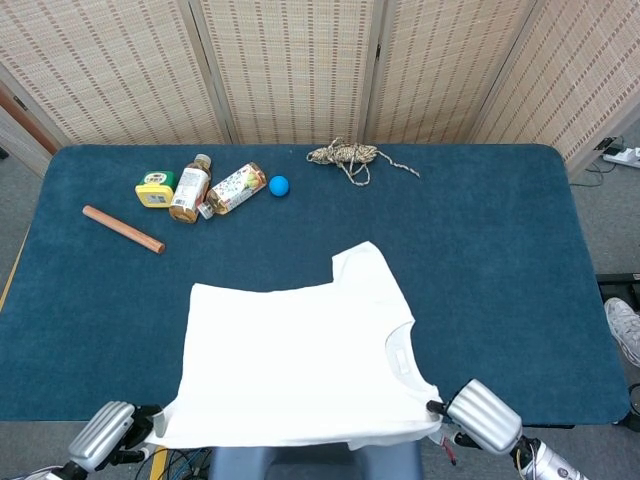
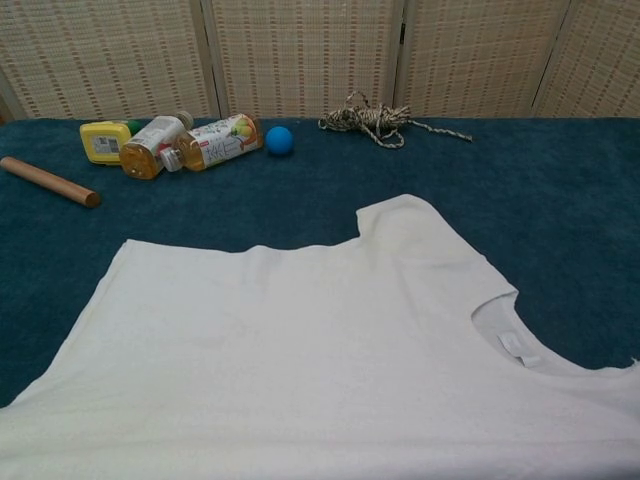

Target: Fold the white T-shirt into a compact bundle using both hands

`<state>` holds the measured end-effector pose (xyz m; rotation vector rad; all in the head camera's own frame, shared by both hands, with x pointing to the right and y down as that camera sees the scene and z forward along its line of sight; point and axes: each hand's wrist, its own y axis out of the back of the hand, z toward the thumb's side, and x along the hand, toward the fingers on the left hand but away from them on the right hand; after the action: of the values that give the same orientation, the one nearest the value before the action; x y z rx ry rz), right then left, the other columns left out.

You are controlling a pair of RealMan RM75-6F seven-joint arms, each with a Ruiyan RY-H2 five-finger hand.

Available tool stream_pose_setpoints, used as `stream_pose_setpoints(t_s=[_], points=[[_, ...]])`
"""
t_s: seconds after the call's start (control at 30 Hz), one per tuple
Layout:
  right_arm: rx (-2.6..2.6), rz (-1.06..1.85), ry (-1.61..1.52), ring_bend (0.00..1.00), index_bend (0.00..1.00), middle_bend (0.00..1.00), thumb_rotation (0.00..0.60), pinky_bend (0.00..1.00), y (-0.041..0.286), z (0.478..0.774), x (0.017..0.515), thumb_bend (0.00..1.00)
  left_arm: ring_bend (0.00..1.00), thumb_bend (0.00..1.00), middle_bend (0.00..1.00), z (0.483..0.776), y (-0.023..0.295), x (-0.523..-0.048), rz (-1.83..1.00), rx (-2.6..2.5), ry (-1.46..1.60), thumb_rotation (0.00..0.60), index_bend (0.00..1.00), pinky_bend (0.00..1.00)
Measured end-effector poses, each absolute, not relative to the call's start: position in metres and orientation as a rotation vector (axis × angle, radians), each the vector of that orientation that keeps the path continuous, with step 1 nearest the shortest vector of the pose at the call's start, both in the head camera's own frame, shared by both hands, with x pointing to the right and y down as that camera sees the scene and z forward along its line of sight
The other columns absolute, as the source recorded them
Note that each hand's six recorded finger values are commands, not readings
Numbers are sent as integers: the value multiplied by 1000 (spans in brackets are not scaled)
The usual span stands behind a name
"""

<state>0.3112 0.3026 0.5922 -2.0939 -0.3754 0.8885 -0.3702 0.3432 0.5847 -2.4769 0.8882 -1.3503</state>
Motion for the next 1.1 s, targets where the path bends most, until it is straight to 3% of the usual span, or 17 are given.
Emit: stream_pose_setpoints(t_s=[0.43,1.1], points=[[-2154,884,-354,986,805,1000,600,1000,324,589,312,602,875,548,961,575,351,-371,-1360,-2511,862,600,689,947],[-2070,982,-438,986,805,1000,600,1000,289,617,299,601,875,548,961,633,263,-356,-1354,-2434,746,600,681,947]])
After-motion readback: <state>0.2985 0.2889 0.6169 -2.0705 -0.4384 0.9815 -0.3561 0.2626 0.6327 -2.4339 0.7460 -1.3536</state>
